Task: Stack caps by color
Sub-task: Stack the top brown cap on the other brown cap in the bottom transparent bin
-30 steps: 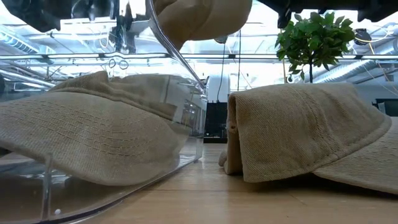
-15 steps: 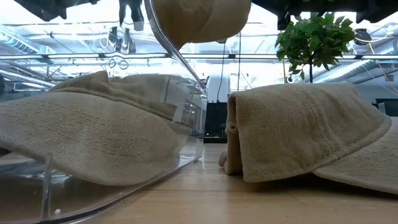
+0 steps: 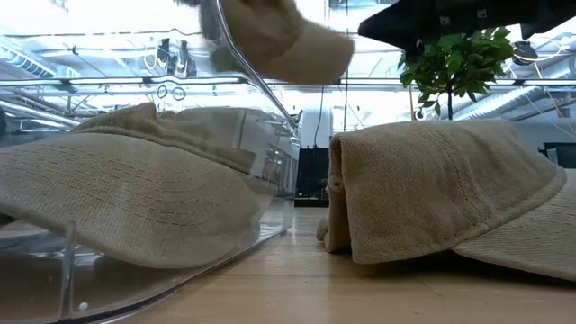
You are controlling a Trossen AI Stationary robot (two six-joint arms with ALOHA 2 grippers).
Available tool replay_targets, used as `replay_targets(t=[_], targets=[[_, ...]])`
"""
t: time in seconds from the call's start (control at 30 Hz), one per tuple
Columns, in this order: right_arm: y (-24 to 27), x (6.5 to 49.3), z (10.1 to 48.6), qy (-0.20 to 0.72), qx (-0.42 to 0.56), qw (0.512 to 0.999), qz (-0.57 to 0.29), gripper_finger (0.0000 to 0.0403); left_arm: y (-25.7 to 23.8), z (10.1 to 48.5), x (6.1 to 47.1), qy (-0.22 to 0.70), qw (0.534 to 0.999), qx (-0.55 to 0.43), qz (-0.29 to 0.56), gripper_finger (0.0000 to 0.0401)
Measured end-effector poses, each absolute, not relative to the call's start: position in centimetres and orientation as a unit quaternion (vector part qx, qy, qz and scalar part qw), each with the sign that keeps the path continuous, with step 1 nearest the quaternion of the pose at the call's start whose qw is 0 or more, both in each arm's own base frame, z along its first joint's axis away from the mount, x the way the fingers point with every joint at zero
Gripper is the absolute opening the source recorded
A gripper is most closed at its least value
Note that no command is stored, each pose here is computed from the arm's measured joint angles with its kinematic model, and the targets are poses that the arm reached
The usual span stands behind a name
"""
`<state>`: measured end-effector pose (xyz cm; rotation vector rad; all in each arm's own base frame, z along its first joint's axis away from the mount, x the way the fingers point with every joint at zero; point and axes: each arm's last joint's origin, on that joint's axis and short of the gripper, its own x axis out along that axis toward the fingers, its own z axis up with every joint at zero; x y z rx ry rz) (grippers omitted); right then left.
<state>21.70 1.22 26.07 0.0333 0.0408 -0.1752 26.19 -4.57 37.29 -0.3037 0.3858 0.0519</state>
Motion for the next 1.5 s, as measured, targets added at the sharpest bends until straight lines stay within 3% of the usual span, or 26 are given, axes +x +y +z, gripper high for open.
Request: replay_targets(t=[0.33, 0.7, 0.97, 1.27, 1.5], targets=[[1.2, 21.8, 25.7, 0.035, 0.032, 0.995, -0.088, 0.0057, -5.2, 43.0, 28.0, 0.243, 0.964, -0.098, 0.044, 0.0005], [1.3, 22.2, 25.4, 0.039, 0.031, 0.995, -0.088, 0.0057, -6.2, 42.1, 31.4, 0.298, 0.951, -0.075, 0.042, 0.0005], [1.3, 22.2, 25.4, 0.04, 0.025, 0.995, -0.087, 0.0055, -7.3, 42.1, 31.1, 0.3, 0.951, -0.078, 0.025, 0.0005], [1.3, 22.2, 25.4, 0.041, 0.012, 0.996, -0.084, 0.0044, -10.2, 41.3, 30.9, 0.341, 0.916, -0.037, -0.207, 0.0005], [2.0, 23.1, 24.7, 0.046, 0.017, 0.998, 0.025, 0.0025, -11.2, 41.5, 30.5, 0.33, 0.916, -0.018, -0.229, 0.0005]])
